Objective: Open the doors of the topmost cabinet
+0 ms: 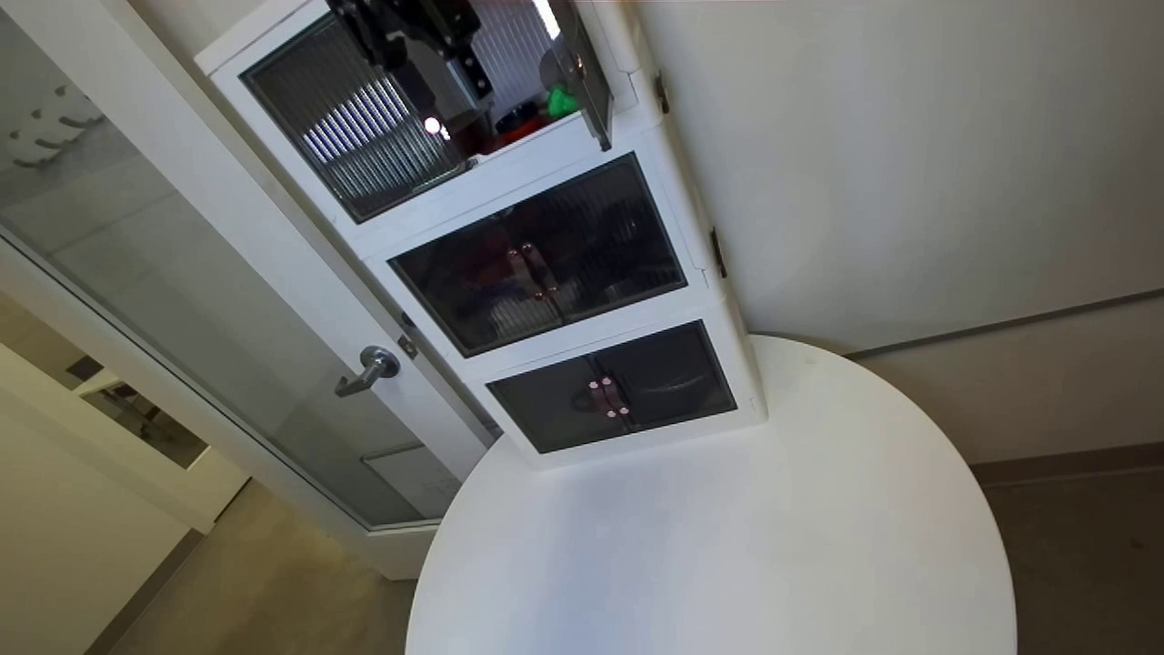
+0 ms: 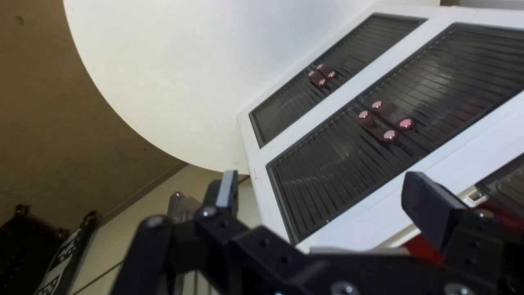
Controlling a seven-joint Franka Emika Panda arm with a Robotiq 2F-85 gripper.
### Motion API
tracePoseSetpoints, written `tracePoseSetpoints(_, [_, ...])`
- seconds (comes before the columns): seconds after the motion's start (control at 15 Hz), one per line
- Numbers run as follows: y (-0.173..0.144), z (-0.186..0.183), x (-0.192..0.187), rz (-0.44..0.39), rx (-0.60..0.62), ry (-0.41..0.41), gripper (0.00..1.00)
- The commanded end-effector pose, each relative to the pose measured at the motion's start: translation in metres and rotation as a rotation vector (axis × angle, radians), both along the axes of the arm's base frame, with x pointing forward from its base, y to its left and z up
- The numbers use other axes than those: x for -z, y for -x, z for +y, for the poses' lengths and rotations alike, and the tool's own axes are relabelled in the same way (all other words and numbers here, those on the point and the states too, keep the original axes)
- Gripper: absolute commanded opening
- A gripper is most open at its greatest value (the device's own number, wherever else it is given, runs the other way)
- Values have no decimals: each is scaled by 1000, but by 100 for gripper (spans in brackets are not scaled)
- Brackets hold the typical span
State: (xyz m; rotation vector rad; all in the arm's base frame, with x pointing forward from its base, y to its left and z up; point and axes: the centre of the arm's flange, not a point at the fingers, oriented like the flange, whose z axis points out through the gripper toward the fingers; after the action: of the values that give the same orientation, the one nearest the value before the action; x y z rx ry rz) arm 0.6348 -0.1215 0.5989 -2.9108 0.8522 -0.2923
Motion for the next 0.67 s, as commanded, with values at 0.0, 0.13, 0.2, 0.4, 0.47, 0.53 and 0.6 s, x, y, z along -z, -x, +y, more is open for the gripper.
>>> tracePoseSetpoints(0.0, [0, 6, -7, -147, 48, 45, 100])
tracePoseSetpoints(0.13, [-5, 9, -11, -249, 33, 96, 100])
tracePoseSetpoints(0.2, [-7, 11, -13, -298, 19, 121, 100])
tracePoseSetpoints(0.4, [-10, 20, -18, -429, -47, 133, 100])
tracePoseSetpoints(0.47, [-11, 23, -19, -477, -86, 107, 100])
tracePoseSetpoints(0.53, [-12, 26, -19, -516, -121, 80, 100])
tracePoseSetpoints(0.6, [-14, 30, -18, -549, -151, 44, 100])
